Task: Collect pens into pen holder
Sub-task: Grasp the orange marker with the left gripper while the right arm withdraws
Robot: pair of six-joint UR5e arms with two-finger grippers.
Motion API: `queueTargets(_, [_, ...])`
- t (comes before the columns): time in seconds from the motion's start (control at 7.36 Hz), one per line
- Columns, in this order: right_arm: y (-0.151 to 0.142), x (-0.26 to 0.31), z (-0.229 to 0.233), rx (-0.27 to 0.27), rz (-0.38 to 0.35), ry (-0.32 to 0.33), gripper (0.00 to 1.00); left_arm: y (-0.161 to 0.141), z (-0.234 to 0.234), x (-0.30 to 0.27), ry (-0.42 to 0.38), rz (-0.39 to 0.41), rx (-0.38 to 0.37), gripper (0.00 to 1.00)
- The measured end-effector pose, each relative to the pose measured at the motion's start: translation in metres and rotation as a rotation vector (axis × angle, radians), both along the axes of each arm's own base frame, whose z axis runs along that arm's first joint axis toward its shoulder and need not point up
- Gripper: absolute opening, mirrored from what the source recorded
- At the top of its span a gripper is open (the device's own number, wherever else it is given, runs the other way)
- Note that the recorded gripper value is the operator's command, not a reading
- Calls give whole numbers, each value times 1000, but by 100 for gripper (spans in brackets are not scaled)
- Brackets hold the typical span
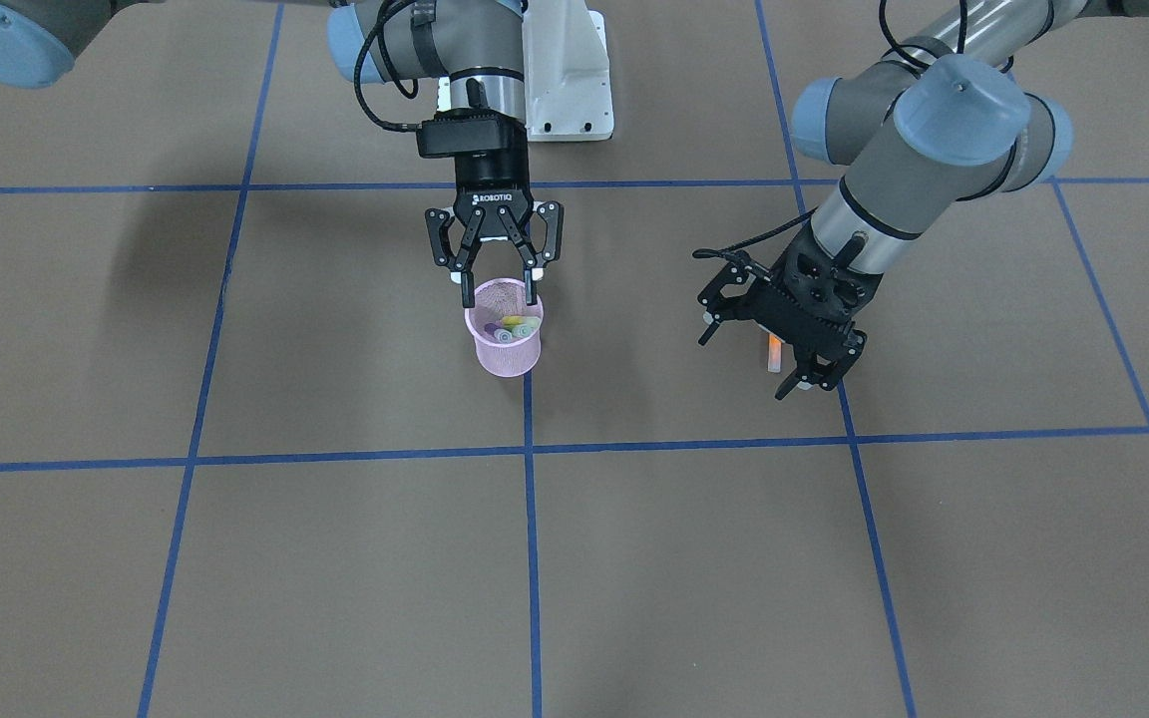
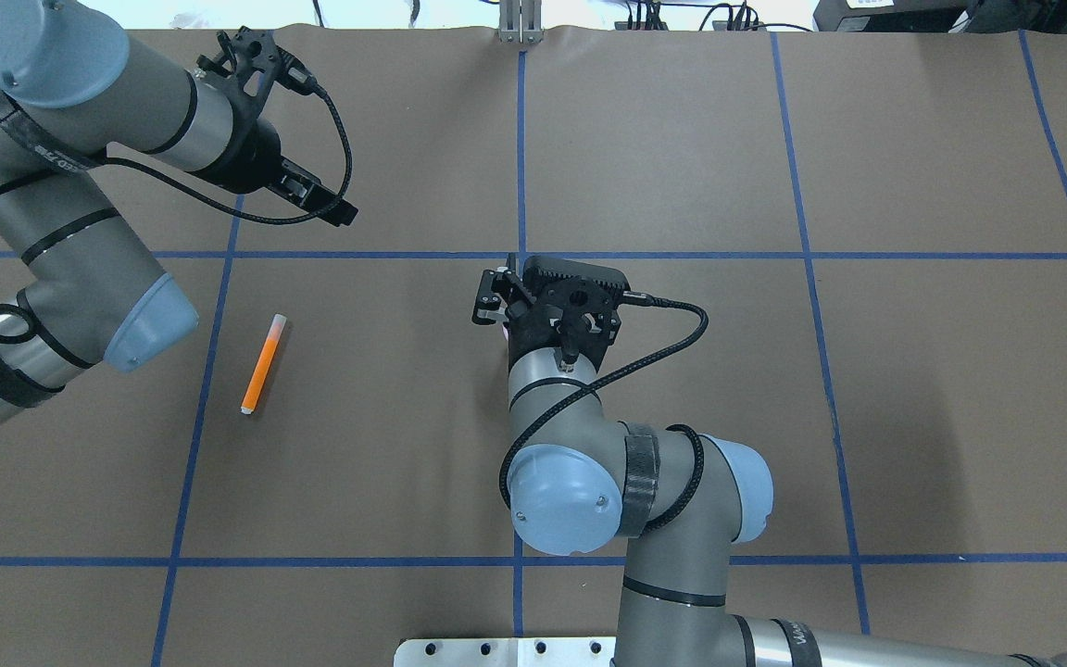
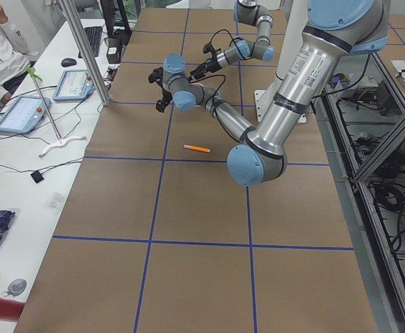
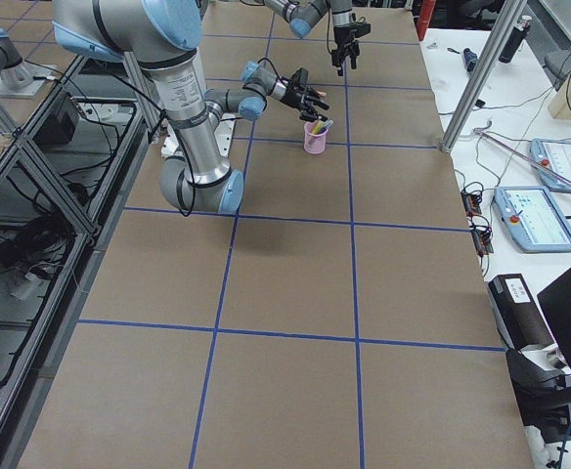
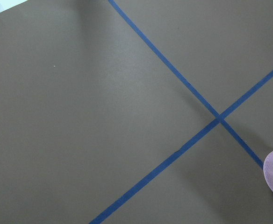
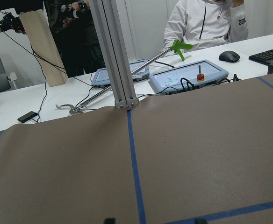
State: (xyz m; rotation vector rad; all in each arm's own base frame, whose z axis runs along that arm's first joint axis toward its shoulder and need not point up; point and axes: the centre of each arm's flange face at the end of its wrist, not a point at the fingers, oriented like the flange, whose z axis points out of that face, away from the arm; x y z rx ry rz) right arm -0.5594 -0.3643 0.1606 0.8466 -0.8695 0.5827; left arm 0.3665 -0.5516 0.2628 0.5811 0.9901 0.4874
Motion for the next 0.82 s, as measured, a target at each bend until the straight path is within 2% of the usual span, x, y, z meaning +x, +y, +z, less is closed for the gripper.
queueTargets(0.14, [-19,20,-6,-48,-52,-35,99,2,1,4,-2,6,-4,100])
queueTargets(0.27, [-51,44,-3,-125,-120,-51,99,6,6,15,-4,12,-32,100])
queueTargets(0.41, [-86,72,5,-209,-197,-44,100,14,13,32,-1,8,-101,100])
queueTargets(0.54, [-117,103,16,-270,-277,-21,100,23,25,48,-5,-25,-191,100])
queueTargets(0.82, [-167,175,46,-342,-412,3,100,46,62,73,-47,-124,-322,100])
